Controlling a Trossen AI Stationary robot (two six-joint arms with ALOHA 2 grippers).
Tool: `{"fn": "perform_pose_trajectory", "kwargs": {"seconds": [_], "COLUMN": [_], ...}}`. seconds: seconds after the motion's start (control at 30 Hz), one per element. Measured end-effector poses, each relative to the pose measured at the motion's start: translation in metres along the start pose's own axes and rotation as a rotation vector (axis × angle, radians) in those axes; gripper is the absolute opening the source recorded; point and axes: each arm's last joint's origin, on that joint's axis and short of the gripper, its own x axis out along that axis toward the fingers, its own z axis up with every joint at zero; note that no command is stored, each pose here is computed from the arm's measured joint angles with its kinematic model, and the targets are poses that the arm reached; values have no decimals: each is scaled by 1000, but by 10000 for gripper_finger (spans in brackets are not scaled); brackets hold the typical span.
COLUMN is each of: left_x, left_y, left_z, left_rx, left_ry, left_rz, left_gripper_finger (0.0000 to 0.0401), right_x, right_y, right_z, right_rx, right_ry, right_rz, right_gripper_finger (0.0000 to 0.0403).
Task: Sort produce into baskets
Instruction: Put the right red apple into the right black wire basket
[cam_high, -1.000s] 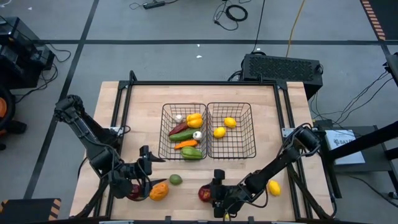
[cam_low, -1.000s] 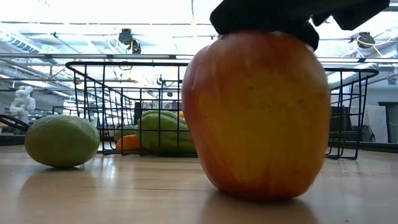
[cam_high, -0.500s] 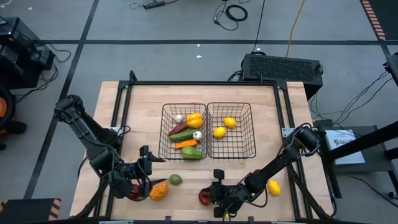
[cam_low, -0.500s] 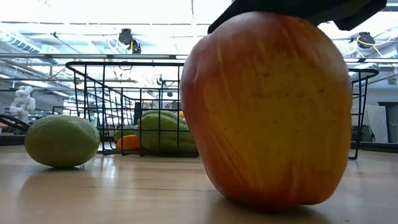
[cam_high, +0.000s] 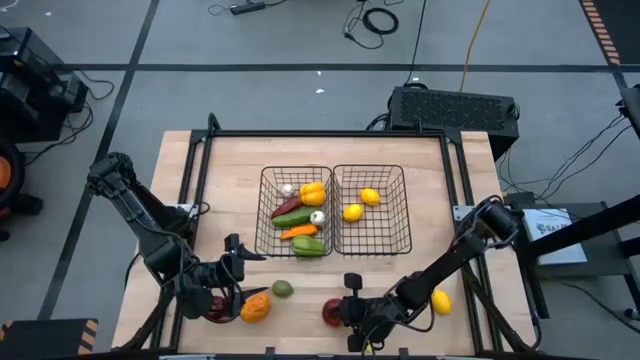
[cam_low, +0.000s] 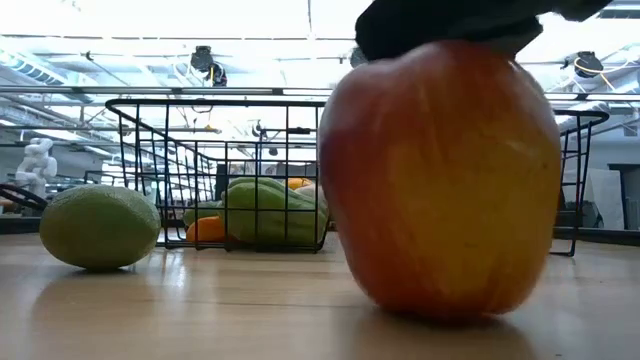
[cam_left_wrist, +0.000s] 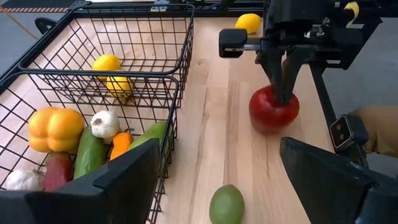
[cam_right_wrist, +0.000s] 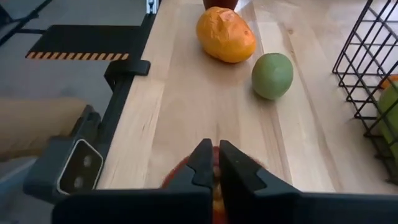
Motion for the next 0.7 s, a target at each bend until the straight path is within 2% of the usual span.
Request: {"fn": "perform_pose_trajectory", "kwargs": {"seconds": [0.4,0.7], "left_x": [0,0], "left_y": [0,0], "left_z": [0,0], "left_rx": [0,-1], "left_ry": [0,0], "left_rz": [0,-1], "left_gripper_finger": [336,336], "right_x": [-10,-53], "right_y": [-2,-16], "right_z": [8,55], "right_rx": [-3,19], "right_ry": [-3,-127], "right_rz": [-6,18], "right_gripper_finger": [1,0]}}
